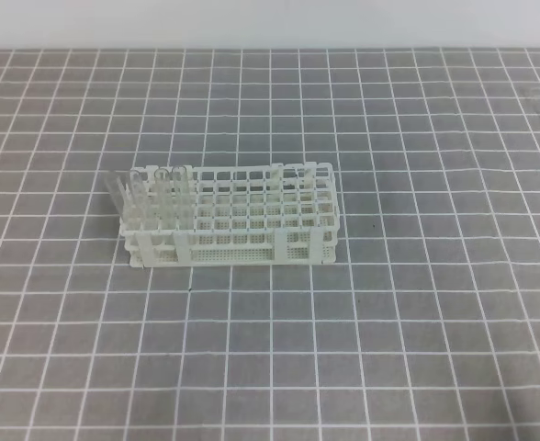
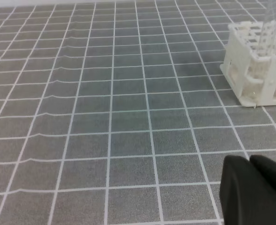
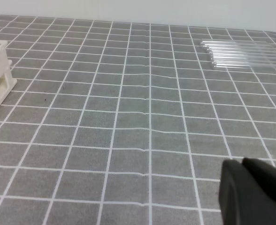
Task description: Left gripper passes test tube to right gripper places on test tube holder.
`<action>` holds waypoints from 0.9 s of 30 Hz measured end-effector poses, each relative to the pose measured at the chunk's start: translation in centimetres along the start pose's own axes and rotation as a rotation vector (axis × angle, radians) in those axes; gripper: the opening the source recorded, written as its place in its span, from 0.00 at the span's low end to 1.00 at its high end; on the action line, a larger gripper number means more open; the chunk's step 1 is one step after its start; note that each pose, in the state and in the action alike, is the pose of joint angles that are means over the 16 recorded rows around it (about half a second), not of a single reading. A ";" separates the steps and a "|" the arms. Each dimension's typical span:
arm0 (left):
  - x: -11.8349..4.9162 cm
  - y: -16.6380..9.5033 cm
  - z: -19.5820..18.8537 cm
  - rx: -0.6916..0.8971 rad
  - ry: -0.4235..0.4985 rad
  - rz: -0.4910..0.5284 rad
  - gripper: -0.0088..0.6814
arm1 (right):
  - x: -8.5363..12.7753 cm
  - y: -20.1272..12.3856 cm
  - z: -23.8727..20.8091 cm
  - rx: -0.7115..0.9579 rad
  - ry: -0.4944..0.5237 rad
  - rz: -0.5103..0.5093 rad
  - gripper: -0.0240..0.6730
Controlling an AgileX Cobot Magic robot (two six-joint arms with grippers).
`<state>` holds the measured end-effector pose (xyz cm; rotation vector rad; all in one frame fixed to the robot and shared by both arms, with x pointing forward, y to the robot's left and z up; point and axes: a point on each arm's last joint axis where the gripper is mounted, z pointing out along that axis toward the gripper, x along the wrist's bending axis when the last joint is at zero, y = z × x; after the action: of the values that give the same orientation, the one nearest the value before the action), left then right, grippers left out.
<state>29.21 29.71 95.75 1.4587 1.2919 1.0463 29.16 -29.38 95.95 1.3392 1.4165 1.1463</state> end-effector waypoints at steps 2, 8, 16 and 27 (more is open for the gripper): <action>0.0 0.0 0.0 0.003 0.002 -0.001 0.01 | 0.0 0.0 0.0 0.000 0.000 0.000 0.02; 0.0 0.0 0.0 0.006 0.003 -0.003 0.01 | 0.0 0.0 0.0 0.000 0.000 0.000 0.02; 0.0 0.0 0.0 0.001 0.003 -0.004 0.01 | 0.0 0.0 0.0 0.000 0.000 0.000 0.02; 0.0 0.0 0.0 -0.007 0.003 -0.004 0.01 | 0.0 0.0 0.0 0.000 0.000 0.000 0.02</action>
<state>29.17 29.73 95.77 1.4489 1.2913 1.0497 29.16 -29.38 95.95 1.3392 1.4165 1.1463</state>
